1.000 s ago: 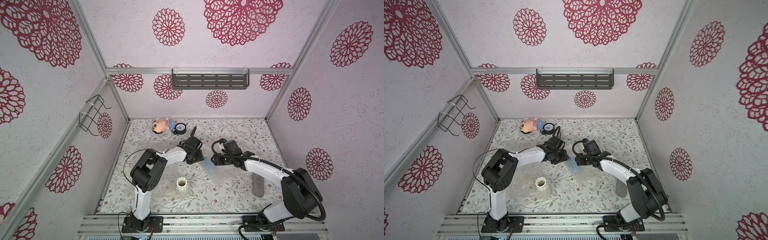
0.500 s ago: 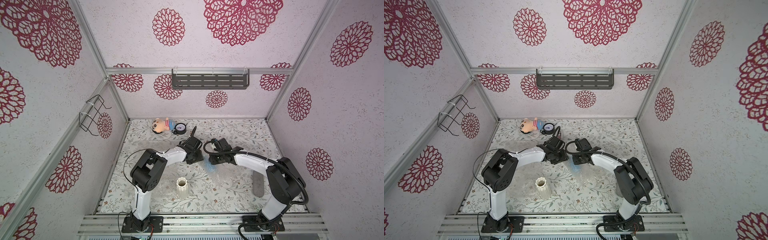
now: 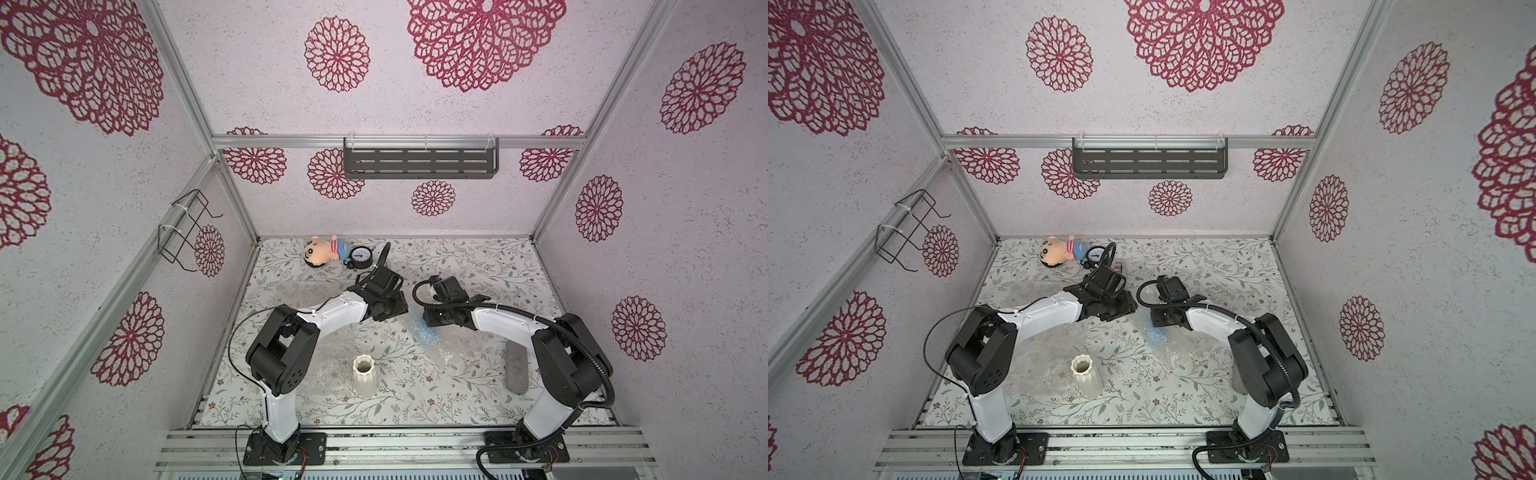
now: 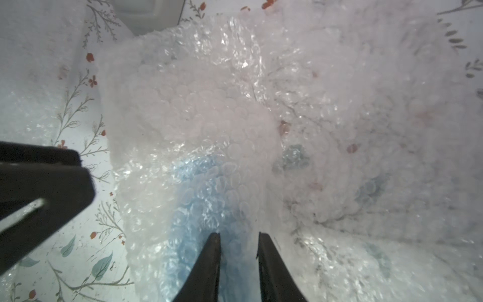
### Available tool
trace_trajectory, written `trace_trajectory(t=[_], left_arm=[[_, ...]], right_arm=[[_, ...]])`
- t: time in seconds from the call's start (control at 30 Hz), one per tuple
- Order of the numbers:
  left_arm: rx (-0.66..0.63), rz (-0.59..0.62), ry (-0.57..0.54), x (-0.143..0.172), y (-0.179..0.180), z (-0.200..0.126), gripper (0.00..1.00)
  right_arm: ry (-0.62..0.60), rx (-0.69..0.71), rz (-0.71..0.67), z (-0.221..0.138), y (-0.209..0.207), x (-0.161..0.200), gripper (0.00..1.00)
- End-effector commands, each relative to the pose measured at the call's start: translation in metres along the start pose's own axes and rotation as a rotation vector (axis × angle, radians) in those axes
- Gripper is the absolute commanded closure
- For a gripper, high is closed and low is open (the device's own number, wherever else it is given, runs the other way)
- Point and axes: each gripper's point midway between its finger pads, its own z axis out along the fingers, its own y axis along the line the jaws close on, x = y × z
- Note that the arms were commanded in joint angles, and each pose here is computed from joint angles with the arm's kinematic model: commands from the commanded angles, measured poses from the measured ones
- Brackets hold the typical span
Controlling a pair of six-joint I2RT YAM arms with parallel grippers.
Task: Wrap vases in bubble wrap
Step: Wrap the vase in bubble wrap.
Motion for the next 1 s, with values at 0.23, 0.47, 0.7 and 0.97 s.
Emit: trace_trajectory(t=[0.23, 0.47, 0.7, 0.97], left_arm=[[0.032, -0.009, 0.019, 0.014, -0.009, 0.001, 0.43], [0.050, 0.000, 0.041, 0.022, -0.017, 0.012, 0.43], [0.007, 0.009, 0.073, 0.032, -0.005, 0.021, 0.41], [-0.023, 0.055, 0.143, 0.042, 0.007, 0.038, 0.30]], right_arm=[[0.075, -0.018, 0.068, 0.014, -0.016, 0.023, 0.70], [0.097, -0.096, 0.084, 0.026, -0.006, 0.032, 0.70], [0.079, -0.159, 0.154, 0.026, 0.002, 0.038, 0.70], [0.059, -0.175, 0.176, 0.030, 0.003, 0.042, 0.66]])
